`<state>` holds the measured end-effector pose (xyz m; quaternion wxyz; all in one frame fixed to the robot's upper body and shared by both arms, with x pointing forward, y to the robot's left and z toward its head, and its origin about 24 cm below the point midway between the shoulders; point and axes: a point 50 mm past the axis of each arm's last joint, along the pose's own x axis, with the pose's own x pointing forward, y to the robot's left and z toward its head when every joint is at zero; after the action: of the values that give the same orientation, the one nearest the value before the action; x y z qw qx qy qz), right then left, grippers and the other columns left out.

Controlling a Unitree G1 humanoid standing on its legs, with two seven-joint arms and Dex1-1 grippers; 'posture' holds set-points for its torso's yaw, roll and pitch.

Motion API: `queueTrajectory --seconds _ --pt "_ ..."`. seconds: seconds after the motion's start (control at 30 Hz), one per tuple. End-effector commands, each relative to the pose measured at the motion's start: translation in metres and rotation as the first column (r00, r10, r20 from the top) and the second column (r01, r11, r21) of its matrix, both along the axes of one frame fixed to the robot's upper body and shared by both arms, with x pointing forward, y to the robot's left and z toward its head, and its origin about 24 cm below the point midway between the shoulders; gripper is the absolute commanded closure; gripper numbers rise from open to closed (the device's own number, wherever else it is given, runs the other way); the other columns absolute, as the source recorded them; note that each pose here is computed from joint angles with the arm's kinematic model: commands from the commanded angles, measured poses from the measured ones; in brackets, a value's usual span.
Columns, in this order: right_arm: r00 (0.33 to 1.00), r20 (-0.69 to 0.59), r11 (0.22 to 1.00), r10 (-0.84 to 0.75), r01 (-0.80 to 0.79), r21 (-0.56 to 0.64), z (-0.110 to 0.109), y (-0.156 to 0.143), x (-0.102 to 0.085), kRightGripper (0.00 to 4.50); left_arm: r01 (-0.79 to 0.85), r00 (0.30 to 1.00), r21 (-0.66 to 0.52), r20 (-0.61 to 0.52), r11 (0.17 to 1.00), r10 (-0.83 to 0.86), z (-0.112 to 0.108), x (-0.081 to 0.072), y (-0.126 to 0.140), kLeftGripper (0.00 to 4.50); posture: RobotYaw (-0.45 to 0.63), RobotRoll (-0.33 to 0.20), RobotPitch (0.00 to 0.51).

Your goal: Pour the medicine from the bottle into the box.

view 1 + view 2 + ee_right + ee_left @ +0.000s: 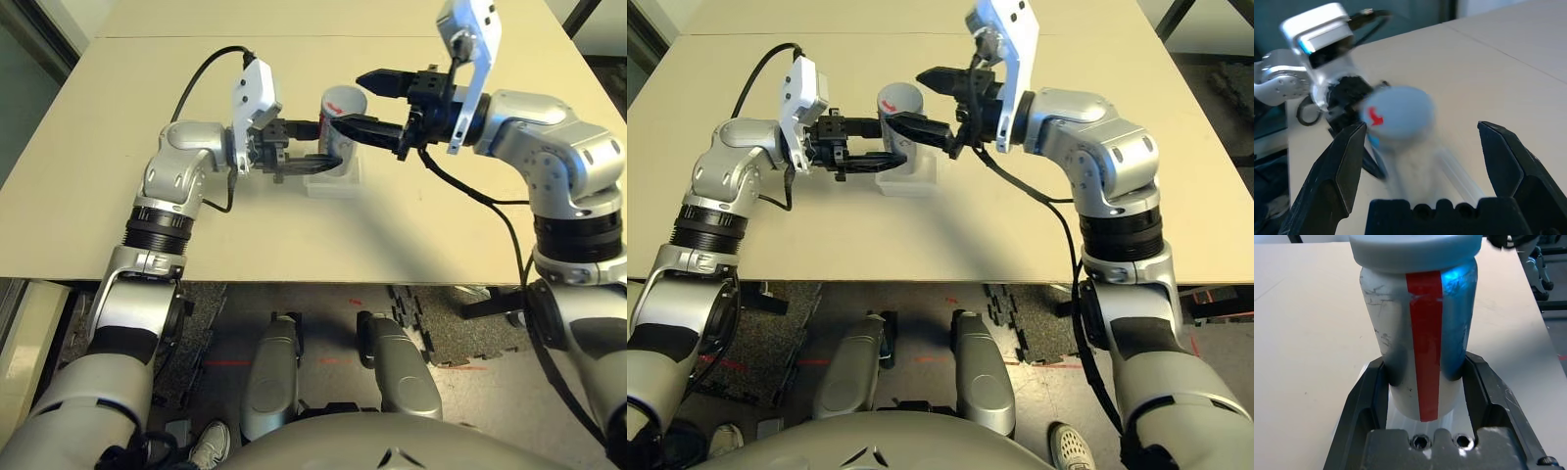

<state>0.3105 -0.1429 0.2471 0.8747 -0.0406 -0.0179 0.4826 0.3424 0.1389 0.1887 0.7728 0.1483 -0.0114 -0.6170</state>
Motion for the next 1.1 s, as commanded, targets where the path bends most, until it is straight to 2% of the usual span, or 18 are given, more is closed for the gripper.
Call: queueTrajectory --seconds 0.03,0.13,0.23,0.4,0.6,0.73,1.1 --pt "0.997 -0.011 0.997 -0.073 0.073 0.022 0.0 -0.02 -0.006 0.0 0.0 1.0 0.007 0.013 1.0 -0.001 0.001 0.002 0.003 2.14 0.05 0.0 0.178" --pt "0.993 -0.022 0.993 -0.117 0.117 0.01 -0.004 -0.033 -0.009 0.0 -0.008 1.0 0.006 0.014 1.0 0.008 0.001 0.004 0.005 2.14 0.04 0.0 0.177" --pt "0.995 -0.024 0.996 -0.093 0.093 0.007 -0.002 -0.031 -0.014 0.0 -0.01 1.0 0.007 0.015 1.0 0.01 0.0 0.005 0.005 2.14 0.03 0.0 0.176" --pt "1.0 -0.003 1.0 -0.018 0.018 0.021 0.007 -0.008 -0.017 0.0 -0.007 1.0 0.008 0.015 1.0 0.007 0.0 0.008 0.003 2.14 0.02 0.0 0.175" --pt "0.999 0.032 0.999 -0.004 0.002 0.046 0.016 0.03 -0.003 0.0 -0.002 1.0 0.008 0.015 1.0 0.002 -0.002 0.01 0.001 2.14 0.02 0.0 0.175" --pt "0.998 0.047 0.999 0.045 -0.046 0.019 0.013 0.048 0.0 0.0 -0.001 1.0 0.005 0.014 1.0 0.001 -0.003 0.009 0.0 2.14 0.03 0.0 0.172" --pt "0.993 0.052 0.993 0.111 -0.108 -0.048 0.008 0.059 0.002 0.0 -0.006 1.0 -0.006 0.015 1.0 0.006 -0.005 0.005 0.0 2.14 0.06 0.0 0.169"
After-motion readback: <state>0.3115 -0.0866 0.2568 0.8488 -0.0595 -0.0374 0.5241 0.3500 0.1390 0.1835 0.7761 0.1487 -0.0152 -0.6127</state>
